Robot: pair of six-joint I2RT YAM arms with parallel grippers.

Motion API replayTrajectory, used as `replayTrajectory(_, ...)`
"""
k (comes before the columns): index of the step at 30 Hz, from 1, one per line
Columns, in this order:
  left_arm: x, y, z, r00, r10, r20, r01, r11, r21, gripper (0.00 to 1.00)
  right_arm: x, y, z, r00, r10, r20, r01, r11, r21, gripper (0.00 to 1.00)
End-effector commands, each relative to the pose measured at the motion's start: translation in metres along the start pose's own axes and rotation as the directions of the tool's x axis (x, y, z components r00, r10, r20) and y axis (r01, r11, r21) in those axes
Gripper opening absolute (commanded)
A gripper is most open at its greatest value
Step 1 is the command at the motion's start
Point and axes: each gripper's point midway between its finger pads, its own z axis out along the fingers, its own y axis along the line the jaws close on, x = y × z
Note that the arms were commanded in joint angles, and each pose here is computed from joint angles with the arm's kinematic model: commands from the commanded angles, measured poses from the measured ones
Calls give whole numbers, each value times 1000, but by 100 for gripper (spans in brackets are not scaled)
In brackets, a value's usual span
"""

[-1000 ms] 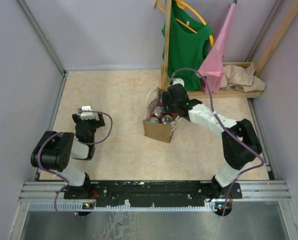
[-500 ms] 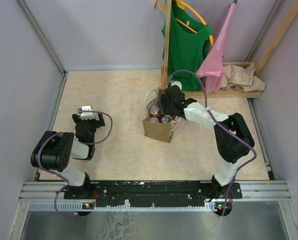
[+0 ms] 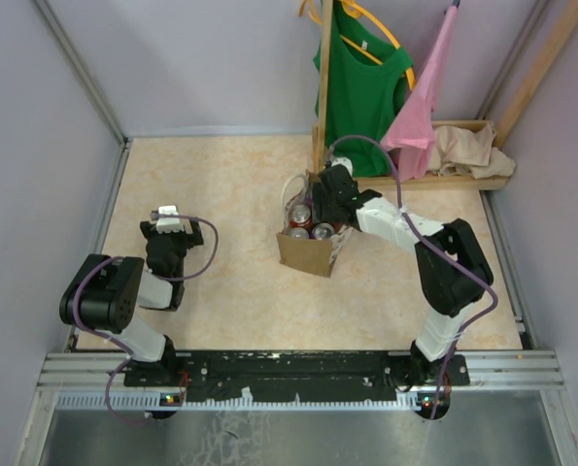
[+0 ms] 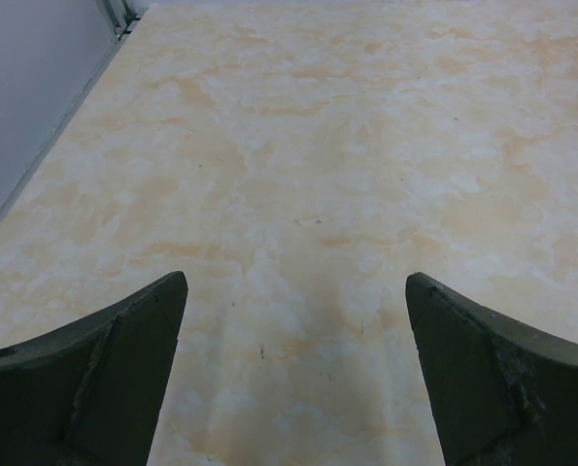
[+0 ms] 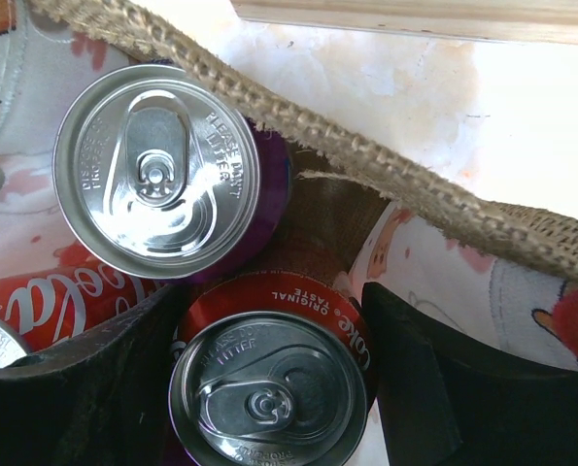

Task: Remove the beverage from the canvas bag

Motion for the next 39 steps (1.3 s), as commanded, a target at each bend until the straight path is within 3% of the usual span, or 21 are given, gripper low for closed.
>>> replayTrajectory(1, -4, 1, 0, 1000, -16, 23, 16, 1000, -6, 100, -11, -9, -7, 1000, -31, -5, 31, 999, 36, 0)
replayTrajectory(6, -4, 1, 0, 1000, -16, 23, 17, 1000, -6, 100, -66, 4, -42, 985, -12, 170, 19, 999, -41, 0)
replayTrajectory(12, -4, 1, 0, 1000, -16, 23, 16, 1000, -7, 100, -138, 16, -107, 918, 34, 395, 21, 991, -134, 0)
replayTrajectory(18, -4, 1, 0, 1000, -15, 22, 16, 1000, -6, 100, -175, 19, -160, 860, 72, 505, 32, 981, -194, 0)
replayTrajectory(26, -5, 1, 0, 1000, -17, 24, 17, 1000, -6, 100, -202, -5, -241, 751, 112, 650, 9, 984, -180, 0)
replayTrajectory(32, -4, 1, 0, 1000, -16, 23, 16, 1000, -7, 100, -210, -49, -291, 681, 113, 724, -98, 993, -63, 0)
replayTrajectory(39, -4, 1, 0, 1000, -16, 23, 16, 1000, -7, 100, -175, -100, -303, 709, 93, 699, -231, 967, 106, 0)
